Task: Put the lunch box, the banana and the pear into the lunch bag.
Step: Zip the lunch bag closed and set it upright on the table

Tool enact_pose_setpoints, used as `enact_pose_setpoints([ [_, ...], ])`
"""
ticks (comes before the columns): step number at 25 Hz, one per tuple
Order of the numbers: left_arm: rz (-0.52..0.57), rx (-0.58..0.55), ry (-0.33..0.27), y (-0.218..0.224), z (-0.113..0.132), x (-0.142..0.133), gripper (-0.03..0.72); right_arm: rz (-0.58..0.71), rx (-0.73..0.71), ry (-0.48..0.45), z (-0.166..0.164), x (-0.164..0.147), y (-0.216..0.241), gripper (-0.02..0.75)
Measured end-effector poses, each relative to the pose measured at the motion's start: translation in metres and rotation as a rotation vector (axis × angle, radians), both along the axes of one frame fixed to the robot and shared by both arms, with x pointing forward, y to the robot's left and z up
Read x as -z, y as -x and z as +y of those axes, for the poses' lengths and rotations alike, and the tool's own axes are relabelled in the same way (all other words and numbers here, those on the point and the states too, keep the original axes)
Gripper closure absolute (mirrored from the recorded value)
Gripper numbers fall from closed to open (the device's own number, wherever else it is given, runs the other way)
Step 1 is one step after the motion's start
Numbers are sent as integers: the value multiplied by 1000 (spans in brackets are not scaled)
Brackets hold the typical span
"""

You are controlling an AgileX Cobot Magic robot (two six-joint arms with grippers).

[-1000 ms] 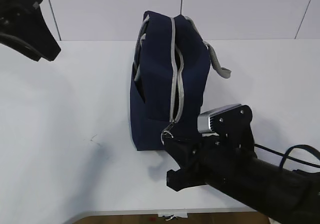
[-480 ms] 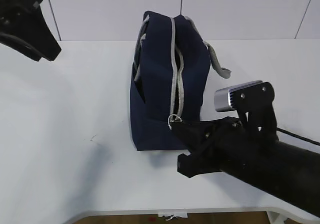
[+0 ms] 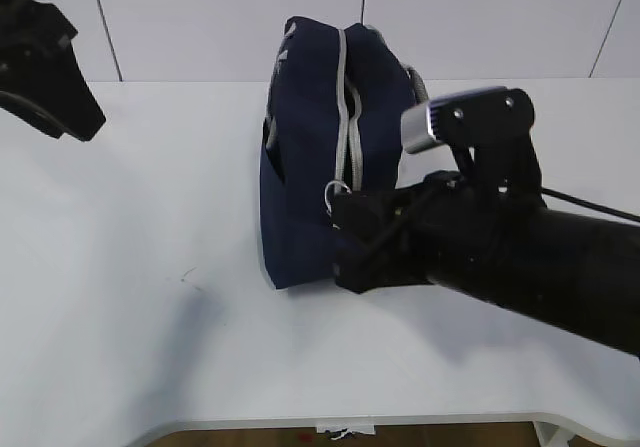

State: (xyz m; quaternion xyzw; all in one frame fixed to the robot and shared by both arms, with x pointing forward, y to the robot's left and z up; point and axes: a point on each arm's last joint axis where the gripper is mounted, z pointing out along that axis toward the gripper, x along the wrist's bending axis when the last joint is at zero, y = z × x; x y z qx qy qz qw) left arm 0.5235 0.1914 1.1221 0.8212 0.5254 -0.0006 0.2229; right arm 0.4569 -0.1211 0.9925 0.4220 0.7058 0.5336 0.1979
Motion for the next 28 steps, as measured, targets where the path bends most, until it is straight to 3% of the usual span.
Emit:
enact_pose_setpoints([
  [11,61,97,-38,7,1,29,411,51,-8,49,21,-52,-25,747],
  [20,-3,188,74,9,-9,56,411,62,-11,57,29,-88,-34,747],
  [28,-189,248,189,3,-19,69,411,32,-14,44,31,-100,-37,747],
])
